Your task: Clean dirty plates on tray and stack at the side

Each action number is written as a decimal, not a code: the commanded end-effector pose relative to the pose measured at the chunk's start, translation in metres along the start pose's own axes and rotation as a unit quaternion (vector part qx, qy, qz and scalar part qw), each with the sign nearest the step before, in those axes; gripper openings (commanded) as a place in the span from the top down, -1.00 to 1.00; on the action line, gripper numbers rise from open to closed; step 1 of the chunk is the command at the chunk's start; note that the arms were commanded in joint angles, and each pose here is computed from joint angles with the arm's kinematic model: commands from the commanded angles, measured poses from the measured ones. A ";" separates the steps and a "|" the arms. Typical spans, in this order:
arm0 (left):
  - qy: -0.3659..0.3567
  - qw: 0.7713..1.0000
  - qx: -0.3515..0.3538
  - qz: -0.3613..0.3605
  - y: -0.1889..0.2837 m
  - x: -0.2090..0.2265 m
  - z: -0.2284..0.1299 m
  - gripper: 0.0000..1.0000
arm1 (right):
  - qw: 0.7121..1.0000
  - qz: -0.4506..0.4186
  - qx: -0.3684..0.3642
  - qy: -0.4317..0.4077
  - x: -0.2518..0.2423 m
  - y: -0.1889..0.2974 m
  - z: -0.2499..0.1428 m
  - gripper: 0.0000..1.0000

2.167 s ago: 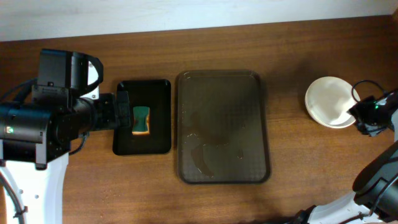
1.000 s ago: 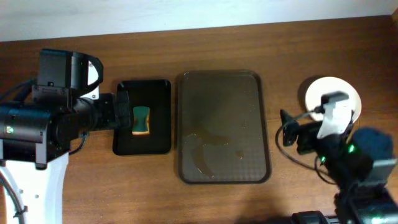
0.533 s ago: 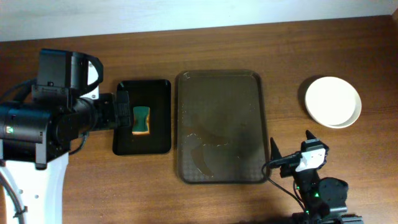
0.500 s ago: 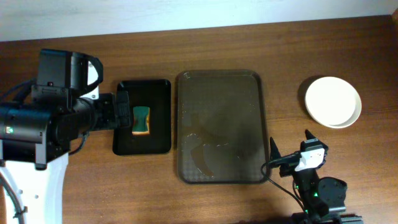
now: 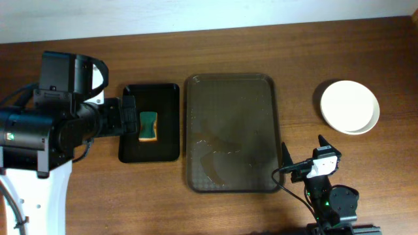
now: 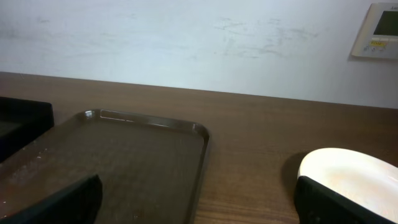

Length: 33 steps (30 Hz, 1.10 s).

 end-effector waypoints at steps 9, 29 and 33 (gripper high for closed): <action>-0.004 1.000 0.008 0.002 0.001 0.001 -0.002 -0.99 | 1.000 -0.007 0.003 0.000 -0.001 0.000 -0.003 -0.97; 0.093 0.883 -0.456 -0.065 -0.065 0.070 -0.102 -0.99 | 1.000 -0.007 0.003 -0.001 -0.001 0.000 -0.003 -0.97; 0.096 0.855 -0.504 -0.078 -0.097 0.079 -0.136 -0.99 | 1.000 -0.007 0.003 -0.001 -0.001 0.000 -0.003 -0.97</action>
Point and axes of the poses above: each gripper's point midway between its finger pads, its own y axis back along the fingers, its own x axis along the line the jaws close on, z = x × y, the point moved 10 cm from there along y, back along the fingers, and after that the axes turned 10 degrees about y, right-handed, at the moved point
